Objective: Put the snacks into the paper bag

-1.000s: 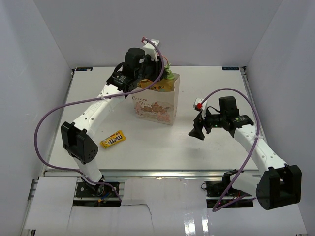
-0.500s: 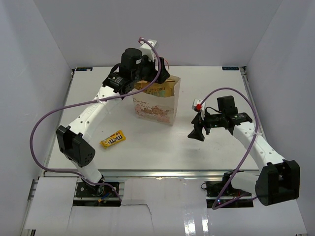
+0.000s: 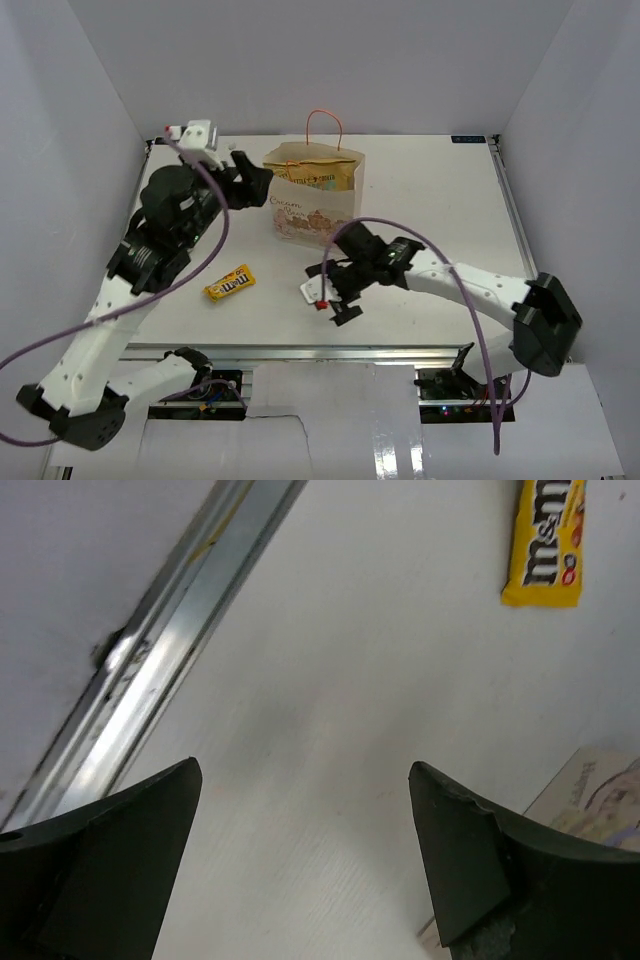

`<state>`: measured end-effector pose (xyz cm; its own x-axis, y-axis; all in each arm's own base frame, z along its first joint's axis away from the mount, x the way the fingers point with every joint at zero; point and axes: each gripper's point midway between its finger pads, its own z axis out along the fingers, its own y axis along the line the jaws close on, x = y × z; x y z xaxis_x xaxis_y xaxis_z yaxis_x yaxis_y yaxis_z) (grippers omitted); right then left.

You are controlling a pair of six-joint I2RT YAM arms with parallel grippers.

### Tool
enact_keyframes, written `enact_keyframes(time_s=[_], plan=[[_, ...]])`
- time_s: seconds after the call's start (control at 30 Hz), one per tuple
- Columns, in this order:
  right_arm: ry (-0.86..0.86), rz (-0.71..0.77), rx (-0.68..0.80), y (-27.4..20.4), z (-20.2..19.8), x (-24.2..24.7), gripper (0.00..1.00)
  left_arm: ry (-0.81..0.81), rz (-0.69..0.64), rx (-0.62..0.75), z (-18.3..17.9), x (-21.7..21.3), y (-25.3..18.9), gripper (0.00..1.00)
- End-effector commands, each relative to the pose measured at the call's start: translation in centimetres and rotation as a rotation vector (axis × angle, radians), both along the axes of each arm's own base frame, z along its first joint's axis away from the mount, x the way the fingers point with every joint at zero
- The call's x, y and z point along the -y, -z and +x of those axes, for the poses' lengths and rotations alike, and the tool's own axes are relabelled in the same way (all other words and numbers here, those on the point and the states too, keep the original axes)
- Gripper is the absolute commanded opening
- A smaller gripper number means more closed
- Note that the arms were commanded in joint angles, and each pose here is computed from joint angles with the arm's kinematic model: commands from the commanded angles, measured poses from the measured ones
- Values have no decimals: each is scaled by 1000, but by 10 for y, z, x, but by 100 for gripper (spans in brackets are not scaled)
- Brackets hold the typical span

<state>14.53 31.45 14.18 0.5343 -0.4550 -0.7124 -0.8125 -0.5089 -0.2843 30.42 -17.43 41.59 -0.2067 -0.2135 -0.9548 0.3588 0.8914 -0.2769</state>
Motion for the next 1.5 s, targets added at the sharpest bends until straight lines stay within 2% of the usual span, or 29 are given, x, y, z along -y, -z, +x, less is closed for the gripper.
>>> enact_keyframes(time_s=[0.0,0.07,0.1,0.13,0.2,0.33,0.53,0.77,0.87,1.1,1.27,1.3,1.37,1.4,1.47], plan=[[137,161,224,-34,43,-87,90,-155,-67,-57,-35,-46,20,85],[300,166,160,-15,55,-127,91,-184,-108,-60,-50,-59,22,85],[319,237,161,-39,64,-152,91,-184,-122,-77,-57,-61,29,85],[318,208,126,-16,68,-169,91,-187,-153,-60,-68,-68,24,85],[337,287,88,-31,75,-200,91,-201,-177,-89,-77,-74,33,85],[328,292,54,-1,80,-239,91,-215,-230,-120,-96,-84,44,85],[364,261,19,36,80,-263,89,-224,-277,-142,-111,-92,55,85],[356,257,56,59,79,-276,86,-226,-282,-174,-113,-91,61,85],[375,241,64,70,83,-277,79,-225,-283,-178,-111,-89,60,85],[377,213,36,76,78,-264,33,-226,-282,-191,-107,-86,60,85],[322,201,-32,62,59,-241,12,-229,-282,-198,-103,-83,63,85],[307,225,-37,41,56,-235,8,-230,-284,-197,-102,-83,63,85],[256,172,-112,38,40,-212,8,-238,-282,-195,-100,-84,64,85],[229,189,-124,13,35,-203,8,-241,-282,-197,-99,-84,66,85],[138,135,-214,-7,13,-168,8,-256,-277,-209,-95,-83,76,85]])
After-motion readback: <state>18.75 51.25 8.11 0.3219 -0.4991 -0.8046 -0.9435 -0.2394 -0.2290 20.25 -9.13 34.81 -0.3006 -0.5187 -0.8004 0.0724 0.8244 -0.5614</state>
